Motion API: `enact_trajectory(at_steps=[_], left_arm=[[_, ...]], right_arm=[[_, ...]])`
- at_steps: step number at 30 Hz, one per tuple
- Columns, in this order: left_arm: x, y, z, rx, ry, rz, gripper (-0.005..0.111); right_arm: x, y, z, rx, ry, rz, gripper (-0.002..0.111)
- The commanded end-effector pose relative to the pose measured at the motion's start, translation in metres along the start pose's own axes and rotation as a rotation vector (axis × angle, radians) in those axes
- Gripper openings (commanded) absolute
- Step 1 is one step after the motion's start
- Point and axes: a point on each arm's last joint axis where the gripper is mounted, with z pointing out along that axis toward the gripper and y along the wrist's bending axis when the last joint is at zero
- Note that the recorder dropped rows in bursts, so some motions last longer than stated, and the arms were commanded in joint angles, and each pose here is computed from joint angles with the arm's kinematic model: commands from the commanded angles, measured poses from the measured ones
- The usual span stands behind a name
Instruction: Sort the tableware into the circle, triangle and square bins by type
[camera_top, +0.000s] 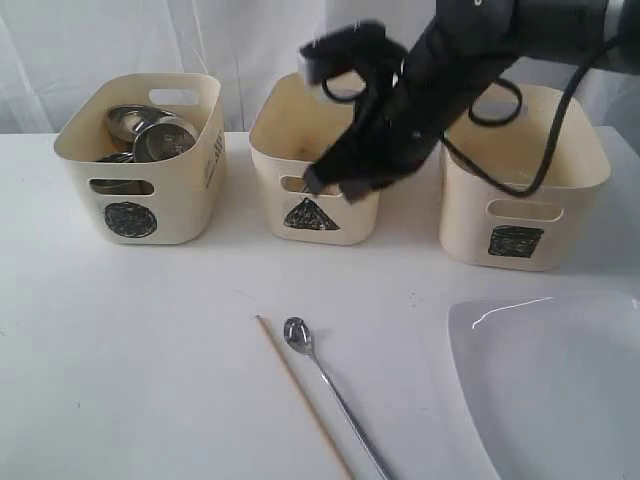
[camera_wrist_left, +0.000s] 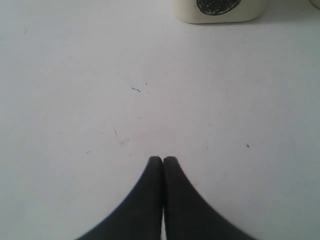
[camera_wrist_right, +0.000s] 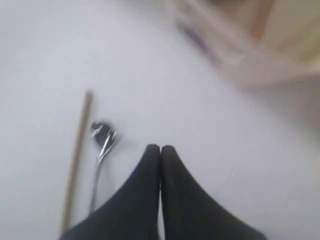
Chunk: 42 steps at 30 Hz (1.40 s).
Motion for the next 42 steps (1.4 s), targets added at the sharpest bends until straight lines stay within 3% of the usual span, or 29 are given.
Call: enact_trajectory(at_steps=[1, 8, 16, 19, 25, 27, 36, 42], left_arm=[[0.003, -0.001, 0.0, 0.011, 0.026, -0.004, 0.0], [0.003, -0.001, 0.0, 0.011, 0.026, -0.004, 0.0], [0.003, -0.001, 0.0, 0.011, 0.026, -0.004, 0.0], [0.003, -0.001, 0.0, 0.011, 0.026, -0.004, 0.0], [0.003, -0.001, 0.0, 0.011, 0.026, -0.004, 0.0], [0.003, -0.001, 0.0, 0.011, 0.026, -0.004, 0.0], [0.003, -0.001, 0.0, 0.011, 0.026, -0.004, 0.0], [0.003, -0.001, 0.0, 0.011, 0.026, -0.004, 0.0]], right_arm=[[0.033, 0.034, 0.014, -0.102, 0.254, 0.096, 0.0], [0.048, 0.076, 0.047, -0.104, 0.18, 0.089, 0.0], [0.057, 0.079, 0.07, -0.09, 0.219, 0.059, 0.002], [0.064, 0.079, 0.078, -0.097, 0.286, 0.025, 0.012], [0.069, 0.077, 0.1, -0.09, 0.317, 0.027, 0.042], [0.069, 0.076, 0.108, -0.081, 0.304, 0.025, 0.045], [0.074, 0.065, 0.122, 0.006, 0.332, -0.082, 0.044], [0.082, 0.065, 0.138, -0.006, 0.385, -0.06, 0.034]])
